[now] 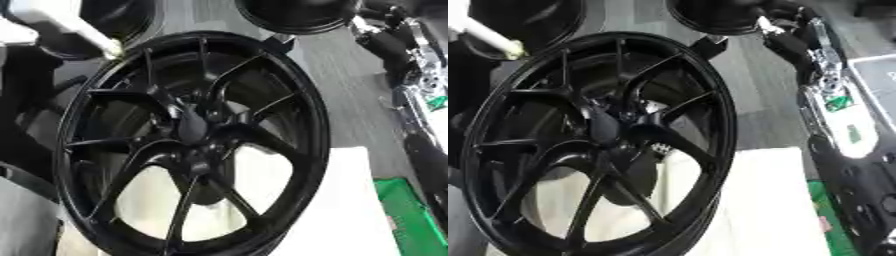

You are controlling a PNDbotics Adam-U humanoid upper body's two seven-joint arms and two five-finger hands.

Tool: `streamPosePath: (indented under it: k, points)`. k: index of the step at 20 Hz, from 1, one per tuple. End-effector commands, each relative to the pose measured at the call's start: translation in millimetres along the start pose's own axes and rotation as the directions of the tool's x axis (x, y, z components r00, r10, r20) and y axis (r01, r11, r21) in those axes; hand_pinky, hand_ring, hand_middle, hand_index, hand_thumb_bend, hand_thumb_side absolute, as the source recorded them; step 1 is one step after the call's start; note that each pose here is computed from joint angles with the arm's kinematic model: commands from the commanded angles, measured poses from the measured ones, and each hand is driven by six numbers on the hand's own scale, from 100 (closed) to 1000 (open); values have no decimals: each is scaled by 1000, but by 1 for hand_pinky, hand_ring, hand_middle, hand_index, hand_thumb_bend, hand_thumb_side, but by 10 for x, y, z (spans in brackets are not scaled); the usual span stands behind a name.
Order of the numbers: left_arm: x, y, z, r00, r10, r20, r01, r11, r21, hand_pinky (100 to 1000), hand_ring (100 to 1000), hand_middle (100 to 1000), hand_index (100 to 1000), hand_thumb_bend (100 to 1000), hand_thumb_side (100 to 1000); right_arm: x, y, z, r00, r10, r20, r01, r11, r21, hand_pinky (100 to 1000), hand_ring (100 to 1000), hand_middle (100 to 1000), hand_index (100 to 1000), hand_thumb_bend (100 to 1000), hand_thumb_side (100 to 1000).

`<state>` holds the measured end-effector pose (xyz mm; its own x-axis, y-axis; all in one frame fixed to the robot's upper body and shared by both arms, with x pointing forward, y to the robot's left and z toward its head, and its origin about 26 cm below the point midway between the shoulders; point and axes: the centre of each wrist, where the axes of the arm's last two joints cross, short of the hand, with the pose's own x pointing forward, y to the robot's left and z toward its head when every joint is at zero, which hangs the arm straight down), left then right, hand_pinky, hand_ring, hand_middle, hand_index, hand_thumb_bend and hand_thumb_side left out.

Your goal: Pull the pin out of the wheel hub.

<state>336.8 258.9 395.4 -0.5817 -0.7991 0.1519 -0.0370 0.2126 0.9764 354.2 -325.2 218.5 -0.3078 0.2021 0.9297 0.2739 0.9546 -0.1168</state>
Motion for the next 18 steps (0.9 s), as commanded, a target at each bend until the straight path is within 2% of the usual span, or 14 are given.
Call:
streamPosePath:
  k: [1,3,4,5,9,14,16,17,18]
  points:
    - [-207,217,305,993,-1,-114,15,992,124,677,633,484,303,320,100,101,-102,-31,999,22,32,-21,999,-25,803,754,767,804,362,278]
    - [-383,162,414,983,39,-180,-11,988,155,673,630,480,303,299,100,105,-118,-31,999,22,34,-21,999,-32,803,754,767,804,364,277]
    - [-470,125,456,975,60,-213,-24,985,168,669,627,479,303,361,100,105,-127,-31,999,22,35,-21,999,-37,803,754,767,804,353,289]
    - [-571,71,493,964,86,-251,-41,983,177,667,626,478,305,277,100,106,-137,-31,999,21,36,-20,999,-43,803,754,766,804,365,276]
    - [-906,-214,561,915,217,-341,-137,960,243,643,609,481,348,228,100,132,-143,-40,999,8,44,-5,998,-58,803,753,766,805,367,274]
    - [-1246,-673,583,811,410,-418,-264,894,363,630,609,494,406,135,100,173,-129,-53,998,-14,55,17,997,-70,802,752,765,805,368,272]
    - [-1355,-857,592,767,474,-432,-307,863,401,633,613,503,423,133,100,186,-124,-56,998,-23,59,28,997,-76,802,752,764,805,367,272]
    - [-1390,-933,599,754,491,-438,-322,856,405,675,681,591,578,262,100,189,-128,-57,998,-26,60,31,996,-80,802,751,764,804,367,272]
    - [-1415,-1003,606,746,499,-440,-336,853,399,693,702,614,638,366,152,190,-134,-58,998,-27,60,32,996,-85,802,751,763,804,367,272]
